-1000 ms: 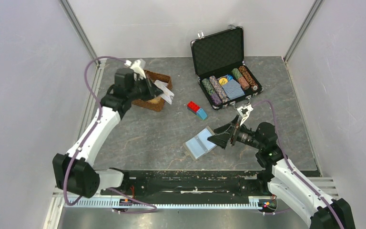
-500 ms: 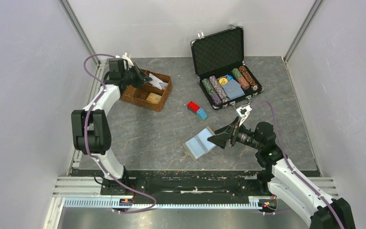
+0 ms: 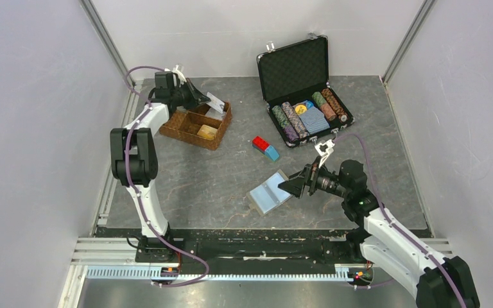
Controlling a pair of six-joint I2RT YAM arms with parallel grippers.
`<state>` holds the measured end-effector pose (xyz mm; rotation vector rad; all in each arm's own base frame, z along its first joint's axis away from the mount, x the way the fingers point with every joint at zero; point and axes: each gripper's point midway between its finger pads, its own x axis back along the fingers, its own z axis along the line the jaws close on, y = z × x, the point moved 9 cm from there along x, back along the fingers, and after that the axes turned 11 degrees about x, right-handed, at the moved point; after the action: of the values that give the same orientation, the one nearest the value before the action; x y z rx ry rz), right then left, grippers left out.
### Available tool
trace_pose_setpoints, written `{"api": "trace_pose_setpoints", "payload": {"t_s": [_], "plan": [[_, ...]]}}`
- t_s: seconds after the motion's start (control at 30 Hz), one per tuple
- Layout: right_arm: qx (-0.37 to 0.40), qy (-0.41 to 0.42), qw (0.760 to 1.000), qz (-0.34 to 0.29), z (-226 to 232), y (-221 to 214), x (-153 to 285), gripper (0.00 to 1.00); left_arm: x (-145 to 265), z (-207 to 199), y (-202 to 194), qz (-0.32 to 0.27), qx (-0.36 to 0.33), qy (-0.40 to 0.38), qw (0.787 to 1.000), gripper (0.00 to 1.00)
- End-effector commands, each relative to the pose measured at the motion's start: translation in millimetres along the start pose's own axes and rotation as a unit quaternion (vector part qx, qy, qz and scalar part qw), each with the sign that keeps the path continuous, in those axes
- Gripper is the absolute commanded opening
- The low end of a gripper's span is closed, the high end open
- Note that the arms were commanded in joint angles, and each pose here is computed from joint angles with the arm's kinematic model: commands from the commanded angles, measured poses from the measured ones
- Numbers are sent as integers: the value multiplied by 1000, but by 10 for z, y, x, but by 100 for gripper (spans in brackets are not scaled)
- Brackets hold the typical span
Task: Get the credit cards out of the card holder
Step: Place the credit card in the storage box.
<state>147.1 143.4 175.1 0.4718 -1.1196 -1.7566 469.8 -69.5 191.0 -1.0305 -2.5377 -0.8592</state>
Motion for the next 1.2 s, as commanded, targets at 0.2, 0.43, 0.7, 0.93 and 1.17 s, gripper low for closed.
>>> {"api": "trace_pose_setpoints", "payload": {"t_s": [0.2, 0.43, 0.7, 0.93, 1.17], "plan": [[55, -12, 998, -12, -16, 234, -69, 98, -190, 75, 69, 14, -1, -13, 1000, 2], [78, -23, 997, -5, -24, 332, -85, 98, -274, 173, 59, 20, 2, 0, 1000, 7], [77, -27, 997, -4, -39, 324, -91, 98, -333, 242, 55, 26, 2, 9, 1000, 12], [78, -30, 997, -4, -36, 324, -78, 98, -351, 282, 67, 28, -7, 24, 999, 16], [78, -32, 996, -6, -30, 341, -79, 98, -376, 314, 81, 31, -11, 35, 999, 19]]}}
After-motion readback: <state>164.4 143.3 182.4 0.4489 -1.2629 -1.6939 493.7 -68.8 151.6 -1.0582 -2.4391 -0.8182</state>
